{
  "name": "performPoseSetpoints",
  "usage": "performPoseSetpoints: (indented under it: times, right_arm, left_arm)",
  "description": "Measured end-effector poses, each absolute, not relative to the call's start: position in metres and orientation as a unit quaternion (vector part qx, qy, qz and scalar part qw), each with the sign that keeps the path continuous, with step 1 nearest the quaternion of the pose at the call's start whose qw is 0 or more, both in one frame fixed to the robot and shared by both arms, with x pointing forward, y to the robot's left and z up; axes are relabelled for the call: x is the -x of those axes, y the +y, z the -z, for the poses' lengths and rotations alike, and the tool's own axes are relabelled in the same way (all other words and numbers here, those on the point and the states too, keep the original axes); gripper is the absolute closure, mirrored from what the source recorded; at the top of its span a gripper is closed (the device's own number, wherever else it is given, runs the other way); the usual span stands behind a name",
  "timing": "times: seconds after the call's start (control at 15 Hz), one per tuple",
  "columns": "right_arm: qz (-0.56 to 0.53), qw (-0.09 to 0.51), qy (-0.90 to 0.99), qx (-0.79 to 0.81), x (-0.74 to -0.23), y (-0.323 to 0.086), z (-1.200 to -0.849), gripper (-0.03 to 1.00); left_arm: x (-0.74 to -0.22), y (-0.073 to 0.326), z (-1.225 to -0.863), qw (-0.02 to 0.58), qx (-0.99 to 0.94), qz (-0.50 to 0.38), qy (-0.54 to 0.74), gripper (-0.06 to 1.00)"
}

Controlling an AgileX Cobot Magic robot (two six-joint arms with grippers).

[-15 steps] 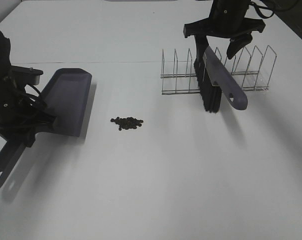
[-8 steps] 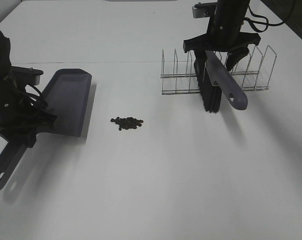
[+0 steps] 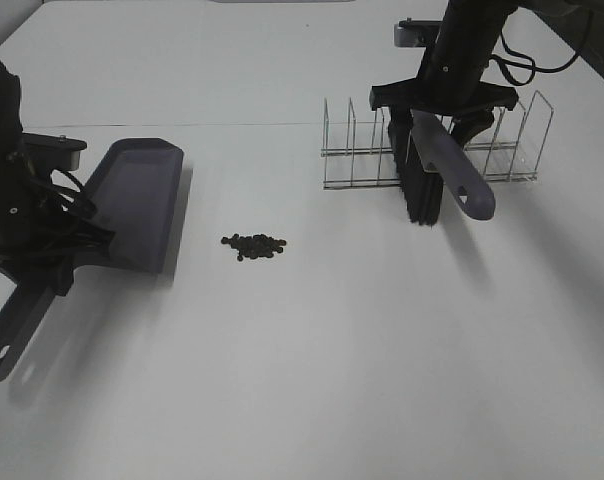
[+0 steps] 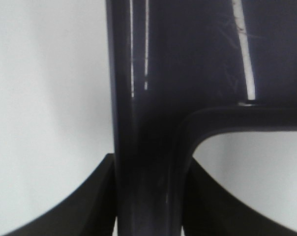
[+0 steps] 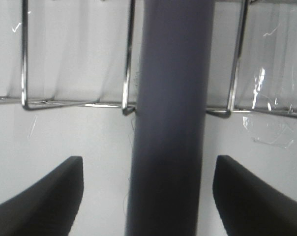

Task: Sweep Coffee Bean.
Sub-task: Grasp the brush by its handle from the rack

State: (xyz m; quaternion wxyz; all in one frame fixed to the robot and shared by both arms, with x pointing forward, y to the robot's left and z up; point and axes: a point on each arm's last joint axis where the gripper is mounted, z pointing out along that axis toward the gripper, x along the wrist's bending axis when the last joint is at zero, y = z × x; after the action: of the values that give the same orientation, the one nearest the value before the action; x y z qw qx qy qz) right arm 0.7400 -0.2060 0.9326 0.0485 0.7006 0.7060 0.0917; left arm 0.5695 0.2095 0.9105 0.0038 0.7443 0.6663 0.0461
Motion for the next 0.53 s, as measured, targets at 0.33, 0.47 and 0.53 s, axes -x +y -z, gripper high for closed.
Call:
performPoseSetpoints:
  times: [0.33, 0.47, 0.53]
  right_arm:
    - [-0.105, 0.059, 0.707, -0.697, -0.7431, -0.2056, -0.9336, 0.47]
    - [-0.104, 0.062, 0.708, -0.696, -0.7432, -0.2061, -0.9335, 0.48]
    - [-0.102, 0.064, 0.708, -0.696, -0.7432, -0.2066, -0.9335, 0.48]
  left_arm:
    - [-0.5694, 0.2093, -0.9105, 0.004, -0.744, -0.045, 0.667, 0.61]
    - [-0.5694, 0.2093, -0.9105, 0.004, -0.744, -0.045, 0.667, 0.61]
    - [-0.5694, 0.2093, -0.9105, 0.004, -0.744, -0.045, 0.667, 0.61]
